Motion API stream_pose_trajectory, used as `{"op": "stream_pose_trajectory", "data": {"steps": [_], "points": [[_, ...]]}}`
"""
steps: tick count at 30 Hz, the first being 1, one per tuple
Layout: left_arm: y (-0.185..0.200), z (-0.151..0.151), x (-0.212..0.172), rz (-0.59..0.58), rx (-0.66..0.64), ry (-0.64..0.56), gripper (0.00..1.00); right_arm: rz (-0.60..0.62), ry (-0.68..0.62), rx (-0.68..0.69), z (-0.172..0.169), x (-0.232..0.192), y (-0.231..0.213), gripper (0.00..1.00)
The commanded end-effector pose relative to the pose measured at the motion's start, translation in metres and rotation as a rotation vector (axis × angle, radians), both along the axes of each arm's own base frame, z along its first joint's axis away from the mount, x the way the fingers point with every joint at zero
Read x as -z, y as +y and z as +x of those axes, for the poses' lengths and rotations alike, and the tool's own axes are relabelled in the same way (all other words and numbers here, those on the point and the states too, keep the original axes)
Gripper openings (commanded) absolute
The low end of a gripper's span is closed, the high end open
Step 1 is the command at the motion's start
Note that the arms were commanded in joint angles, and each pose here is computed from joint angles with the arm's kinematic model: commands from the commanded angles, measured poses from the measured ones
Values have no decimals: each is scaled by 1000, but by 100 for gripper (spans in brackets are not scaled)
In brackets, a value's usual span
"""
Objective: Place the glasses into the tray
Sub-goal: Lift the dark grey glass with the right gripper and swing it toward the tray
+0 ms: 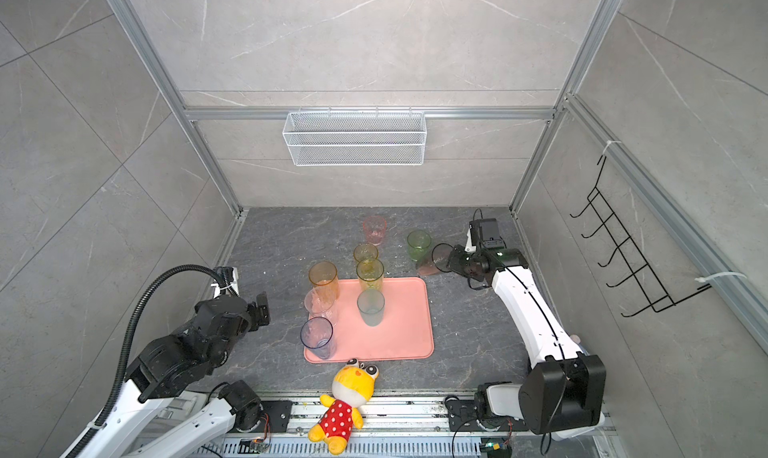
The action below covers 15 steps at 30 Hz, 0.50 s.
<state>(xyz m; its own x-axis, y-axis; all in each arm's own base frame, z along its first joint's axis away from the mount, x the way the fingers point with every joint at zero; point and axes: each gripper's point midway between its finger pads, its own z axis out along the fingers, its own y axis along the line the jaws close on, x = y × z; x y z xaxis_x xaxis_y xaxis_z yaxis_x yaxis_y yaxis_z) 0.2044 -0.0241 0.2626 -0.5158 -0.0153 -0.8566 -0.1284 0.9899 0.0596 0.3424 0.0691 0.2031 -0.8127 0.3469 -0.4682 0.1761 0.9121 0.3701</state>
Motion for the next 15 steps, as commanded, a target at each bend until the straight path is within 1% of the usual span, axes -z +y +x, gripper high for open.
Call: {"op": "stream_pose_trajectory", "data": {"steps": [1, 5, 9, 15], "points": [[1, -1, -2, -22, -7, -15, 97, -35, 10, -77, -25, -20, 9, 0], [1, -2, -1, -20, -9, -13, 97, -73, 41, -126, -45, -26, 17, 0], [2, -2, -2, -16, -11, -15, 97, -118, 32, -175, -61, -38, 28, 0], [1, -1, -2, -17, -10, -12, 98, -209, 42, -216, -81, -39, 35, 0]]}}
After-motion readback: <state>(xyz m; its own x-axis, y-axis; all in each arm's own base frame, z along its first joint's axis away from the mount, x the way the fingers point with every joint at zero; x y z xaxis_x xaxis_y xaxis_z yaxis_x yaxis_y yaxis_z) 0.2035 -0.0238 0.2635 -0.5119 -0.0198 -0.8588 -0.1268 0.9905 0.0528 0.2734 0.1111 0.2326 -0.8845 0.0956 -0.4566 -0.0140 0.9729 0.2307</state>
